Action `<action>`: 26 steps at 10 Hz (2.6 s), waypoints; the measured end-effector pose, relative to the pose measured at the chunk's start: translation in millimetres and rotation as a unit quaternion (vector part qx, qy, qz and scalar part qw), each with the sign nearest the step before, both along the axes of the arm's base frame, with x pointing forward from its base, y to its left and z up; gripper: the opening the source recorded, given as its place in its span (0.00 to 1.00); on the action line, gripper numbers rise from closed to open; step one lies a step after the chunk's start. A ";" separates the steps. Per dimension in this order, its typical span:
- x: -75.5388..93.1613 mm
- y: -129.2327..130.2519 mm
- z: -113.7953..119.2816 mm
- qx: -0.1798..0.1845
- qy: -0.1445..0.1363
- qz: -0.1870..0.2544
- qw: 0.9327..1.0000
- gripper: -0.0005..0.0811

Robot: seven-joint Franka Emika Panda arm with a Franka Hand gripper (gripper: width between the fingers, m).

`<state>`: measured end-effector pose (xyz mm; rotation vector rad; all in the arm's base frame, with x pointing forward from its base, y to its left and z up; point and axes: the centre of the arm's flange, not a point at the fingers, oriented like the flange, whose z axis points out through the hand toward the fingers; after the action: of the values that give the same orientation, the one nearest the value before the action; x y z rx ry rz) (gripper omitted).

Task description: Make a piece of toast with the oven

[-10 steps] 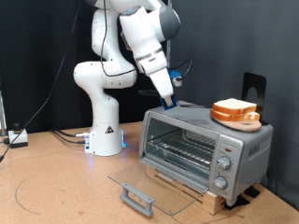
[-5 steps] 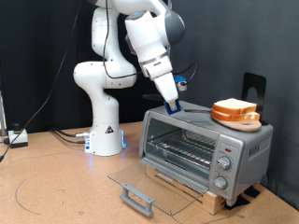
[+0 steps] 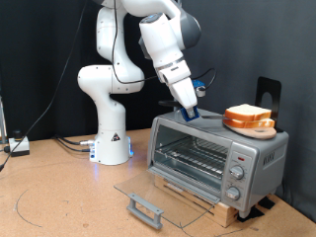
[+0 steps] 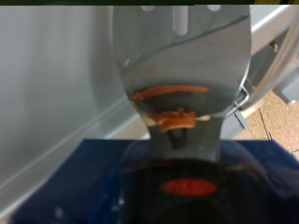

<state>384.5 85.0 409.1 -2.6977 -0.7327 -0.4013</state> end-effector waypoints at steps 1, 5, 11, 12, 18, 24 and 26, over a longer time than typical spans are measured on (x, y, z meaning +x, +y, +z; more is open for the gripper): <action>-0.4 4.5 -0.4 0.001 -0.001 0.002 1.000 0.49; -2.0 27.3 -0.8 0.002 -0.016 0.007 1.000 0.49; -4.8 64.2 -3.0 -0.006 -0.030 -0.020 0.999 0.49; -4.5 70.4 -3.8 -0.004 -0.034 -0.028 0.999 0.49; 2.0 84.6 -15.4 0.060 -0.027 -0.065 0.996 0.49; 4.2 69.6 -13.3 0.120 -0.001 -0.049 0.992 0.49; 5.1 63.8 -3.4 0.134 -0.003 -0.044 0.990 0.49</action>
<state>389.5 148.7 405.7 -2.4805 -0.5214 -0.4907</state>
